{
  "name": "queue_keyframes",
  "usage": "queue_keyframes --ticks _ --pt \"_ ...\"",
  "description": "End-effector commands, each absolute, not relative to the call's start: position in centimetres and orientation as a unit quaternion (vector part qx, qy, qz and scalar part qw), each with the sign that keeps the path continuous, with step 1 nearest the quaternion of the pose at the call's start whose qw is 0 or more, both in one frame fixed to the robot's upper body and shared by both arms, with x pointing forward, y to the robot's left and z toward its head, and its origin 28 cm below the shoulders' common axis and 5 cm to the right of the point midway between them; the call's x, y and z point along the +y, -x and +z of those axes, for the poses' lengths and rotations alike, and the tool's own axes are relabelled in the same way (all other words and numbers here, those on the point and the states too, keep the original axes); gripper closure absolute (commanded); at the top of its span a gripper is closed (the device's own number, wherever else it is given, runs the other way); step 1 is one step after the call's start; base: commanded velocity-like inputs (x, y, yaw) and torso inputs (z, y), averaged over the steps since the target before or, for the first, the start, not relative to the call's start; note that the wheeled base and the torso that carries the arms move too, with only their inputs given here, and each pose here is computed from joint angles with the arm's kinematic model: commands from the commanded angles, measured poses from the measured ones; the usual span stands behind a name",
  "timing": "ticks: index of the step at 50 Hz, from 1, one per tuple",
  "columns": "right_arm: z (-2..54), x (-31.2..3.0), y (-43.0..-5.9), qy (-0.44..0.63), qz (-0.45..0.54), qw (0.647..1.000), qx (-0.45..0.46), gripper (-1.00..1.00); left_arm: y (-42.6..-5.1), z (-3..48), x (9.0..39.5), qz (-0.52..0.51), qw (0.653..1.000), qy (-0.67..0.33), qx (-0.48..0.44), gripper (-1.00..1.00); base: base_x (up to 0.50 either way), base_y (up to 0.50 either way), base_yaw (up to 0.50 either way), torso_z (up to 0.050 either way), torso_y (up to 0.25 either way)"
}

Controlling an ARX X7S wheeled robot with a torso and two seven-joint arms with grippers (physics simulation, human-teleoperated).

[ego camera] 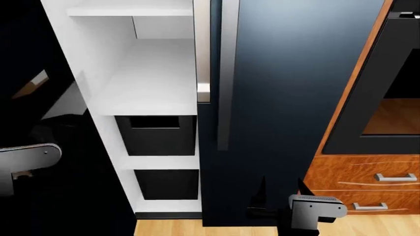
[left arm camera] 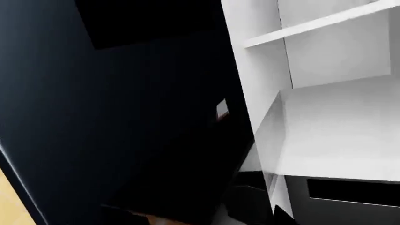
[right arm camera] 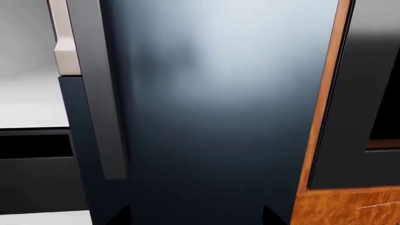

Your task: Open the fridge door

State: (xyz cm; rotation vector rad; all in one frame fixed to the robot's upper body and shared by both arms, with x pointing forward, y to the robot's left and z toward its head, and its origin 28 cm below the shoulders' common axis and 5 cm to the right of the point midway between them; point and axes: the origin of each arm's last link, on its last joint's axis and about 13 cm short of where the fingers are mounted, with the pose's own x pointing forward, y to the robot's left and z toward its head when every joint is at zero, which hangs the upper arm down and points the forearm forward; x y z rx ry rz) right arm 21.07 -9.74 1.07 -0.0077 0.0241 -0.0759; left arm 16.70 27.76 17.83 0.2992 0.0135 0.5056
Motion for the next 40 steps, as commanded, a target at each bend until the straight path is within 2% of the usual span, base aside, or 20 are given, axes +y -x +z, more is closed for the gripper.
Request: queue_keyframes --ticks 1,5,16,21,23,28,40 --pt "1.2 -9.7 -21.0 0.007 -0.034 0.999 0.009 -1.0 -18.4 18.8 26.9 0.17 0.975 -0.136 -0.051 -1.0 0.0 0.0 0.0 0.0 0.0" --pt "1.2 -9.7 -21.1 0.005 -0.032 0.999 0.009 -1.0 -19.3 19.4 25.7 0.105 0.983 -0.138 -0.068 -1.0 0.0 0.0 0.0 0.0 0.0" --pt "1.3 -9.8 -21.0 -0.002 -0.034 0.999 0.009 -1.0 -21.8 19.8 24.0 0.057 0.985 -0.142 -0.08 -1.0 0.0 0.0 0.0 0.0 0.0" --pt "1.8 -9.8 -20.8 0.0 -0.034 0.999 0.002 -1.0 -22.9 19.1 23.4 0.036 0.991 -0.106 -0.077 -1.0 0.0 0.0 0.0 0.0 0.0" --pt "2.4 -9.8 -20.7 -0.005 -0.035 0.999 -0.003 -1.0 -22.9 18.4 23.5 0.039 0.992 -0.071 -0.098 -1.0 0.0 0.0 0.0 0.0 0.0" --pt "3.9 -9.5 -20.6 0.014 -0.005 1.0 -0.006 -1.0 -24.1 16.3 23.1 0.03 0.996 -0.05 -0.072 -1.0 0.0 0.0 0.0 0.0 0.0" --pt "10.3 -8.4 -22.7 0.06 0.006 0.998 -0.017 -1.0 -24.3 13.9 23.5 0.025 0.997 -0.058 -0.054 -1.0 0.0 0.0 0.0 0.0 0.0"
